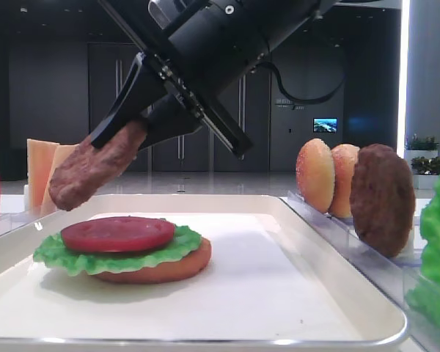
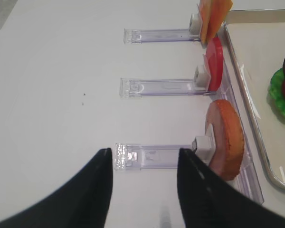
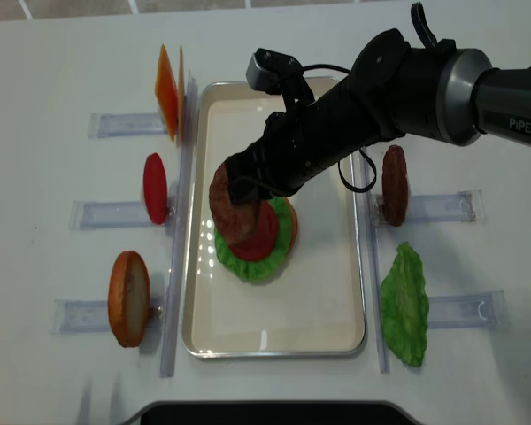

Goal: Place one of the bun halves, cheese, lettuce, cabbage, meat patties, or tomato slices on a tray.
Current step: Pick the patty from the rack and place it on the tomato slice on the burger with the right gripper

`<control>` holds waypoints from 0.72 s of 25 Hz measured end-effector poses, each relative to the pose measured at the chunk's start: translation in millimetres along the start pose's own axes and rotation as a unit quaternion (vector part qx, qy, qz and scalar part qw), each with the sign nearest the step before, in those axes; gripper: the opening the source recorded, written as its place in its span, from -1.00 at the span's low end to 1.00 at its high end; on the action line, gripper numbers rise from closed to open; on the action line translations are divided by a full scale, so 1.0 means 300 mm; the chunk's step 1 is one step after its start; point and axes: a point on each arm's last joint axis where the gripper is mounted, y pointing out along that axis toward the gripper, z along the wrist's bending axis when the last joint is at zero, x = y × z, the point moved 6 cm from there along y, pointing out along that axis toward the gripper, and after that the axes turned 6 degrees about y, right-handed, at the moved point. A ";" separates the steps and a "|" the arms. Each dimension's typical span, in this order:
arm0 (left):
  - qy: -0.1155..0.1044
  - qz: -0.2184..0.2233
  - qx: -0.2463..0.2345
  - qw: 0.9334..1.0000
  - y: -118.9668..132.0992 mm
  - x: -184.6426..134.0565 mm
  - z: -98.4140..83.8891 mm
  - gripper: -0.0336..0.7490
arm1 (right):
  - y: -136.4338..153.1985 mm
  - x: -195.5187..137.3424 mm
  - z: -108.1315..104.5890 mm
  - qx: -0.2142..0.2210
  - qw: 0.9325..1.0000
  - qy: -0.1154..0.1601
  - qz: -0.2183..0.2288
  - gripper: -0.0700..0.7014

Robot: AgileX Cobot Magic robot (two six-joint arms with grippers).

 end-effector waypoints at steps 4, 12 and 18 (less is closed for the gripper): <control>0.000 0.000 0.000 1.000 0.000 0.000 0.000 -0.03 | 0.000 0.000 -0.001 -0.001 1.000 -0.001 0.000 -0.55; 0.000 0.000 0.000 1.000 0.000 0.000 0.000 -0.03 | 0.008 -0.034 -0.028 -0.010 1.000 0.007 0.012 -0.55; 0.000 0.000 0.000 1.000 0.000 0.000 0.000 -0.03 | 0.013 -0.050 -0.049 -0.020 1.000 0.012 0.013 -0.55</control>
